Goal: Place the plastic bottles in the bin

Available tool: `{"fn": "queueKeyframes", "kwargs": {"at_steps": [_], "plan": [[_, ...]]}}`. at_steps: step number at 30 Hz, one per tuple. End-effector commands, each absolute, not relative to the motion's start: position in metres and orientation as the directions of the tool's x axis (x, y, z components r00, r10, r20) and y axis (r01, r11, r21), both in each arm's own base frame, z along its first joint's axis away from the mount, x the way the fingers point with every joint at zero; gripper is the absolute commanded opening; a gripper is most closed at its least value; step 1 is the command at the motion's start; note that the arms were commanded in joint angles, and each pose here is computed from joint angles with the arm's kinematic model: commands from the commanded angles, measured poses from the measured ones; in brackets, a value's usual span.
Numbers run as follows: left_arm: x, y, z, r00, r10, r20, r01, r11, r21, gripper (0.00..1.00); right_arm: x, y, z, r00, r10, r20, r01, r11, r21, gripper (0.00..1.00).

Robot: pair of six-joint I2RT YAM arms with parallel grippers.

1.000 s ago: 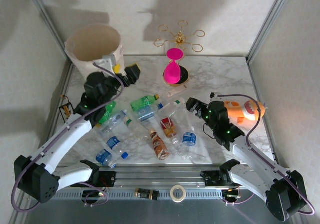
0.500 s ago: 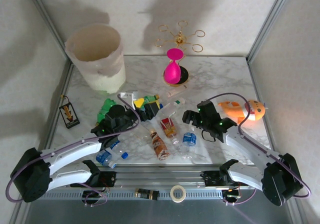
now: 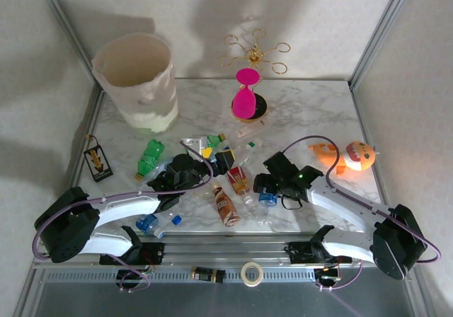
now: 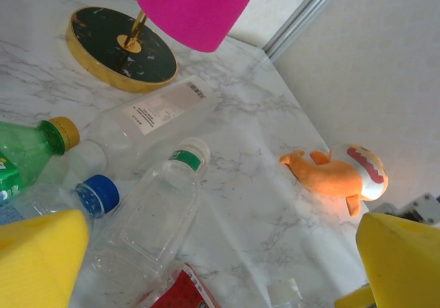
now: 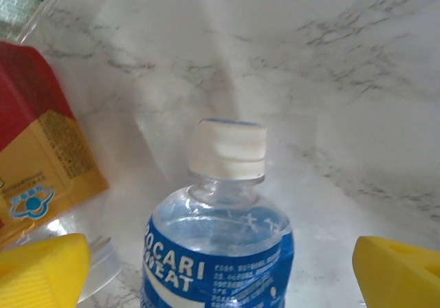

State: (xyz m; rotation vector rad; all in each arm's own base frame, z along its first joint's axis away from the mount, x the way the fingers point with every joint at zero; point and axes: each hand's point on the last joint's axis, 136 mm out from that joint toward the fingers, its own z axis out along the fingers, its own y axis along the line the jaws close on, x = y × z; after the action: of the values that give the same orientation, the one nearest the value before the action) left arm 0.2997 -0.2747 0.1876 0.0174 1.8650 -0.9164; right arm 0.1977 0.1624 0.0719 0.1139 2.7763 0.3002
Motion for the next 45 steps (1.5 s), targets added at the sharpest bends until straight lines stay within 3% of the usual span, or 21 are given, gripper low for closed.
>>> {"fn": "queueKeyframes", "kwargs": {"at_steps": [1,9,21,30,38,45], "plan": [[0.308,-0.278,0.212,-0.431,-0.423,-0.797,0.411,0.694,-0.591,1.00,0.185,0.168,0.061,-0.951,0.133,-0.281,0.065,0.969,0.237,0.97],[0.306,-0.271,0.207,-0.432,-0.424,-0.796,0.388,0.709,-0.588,1.00,0.174,0.168,0.041,-0.959,0.153,-0.240,0.094,0.965,0.243,0.91],[0.303,-0.260,0.218,-0.425,-0.477,-0.769,0.357,0.693,-0.627,1.00,0.176,0.178,0.036,-0.948,0.193,-0.254,0.102,0.938,0.332,0.65],[0.292,-0.268,0.234,-0.462,-0.506,-0.728,0.398,0.615,-0.680,1.00,0.198,0.185,0.099,-0.875,0.235,-0.424,0.017,0.889,0.457,0.59],[0.271,-0.287,0.242,-0.562,-0.425,-0.709,0.469,0.542,-0.697,0.99,0.247,0.211,0.181,-0.744,0.315,-0.589,-0.108,0.814,0.571,0.59],[0.254,-0.292,0.246,-0.553,-0.348,-0.757,0.566,0.510,-0.648,1.00,0.292,0.235,0.231,-0.645,0.348,-0.681,-0.219,0.769,0.601,0.59]]}}
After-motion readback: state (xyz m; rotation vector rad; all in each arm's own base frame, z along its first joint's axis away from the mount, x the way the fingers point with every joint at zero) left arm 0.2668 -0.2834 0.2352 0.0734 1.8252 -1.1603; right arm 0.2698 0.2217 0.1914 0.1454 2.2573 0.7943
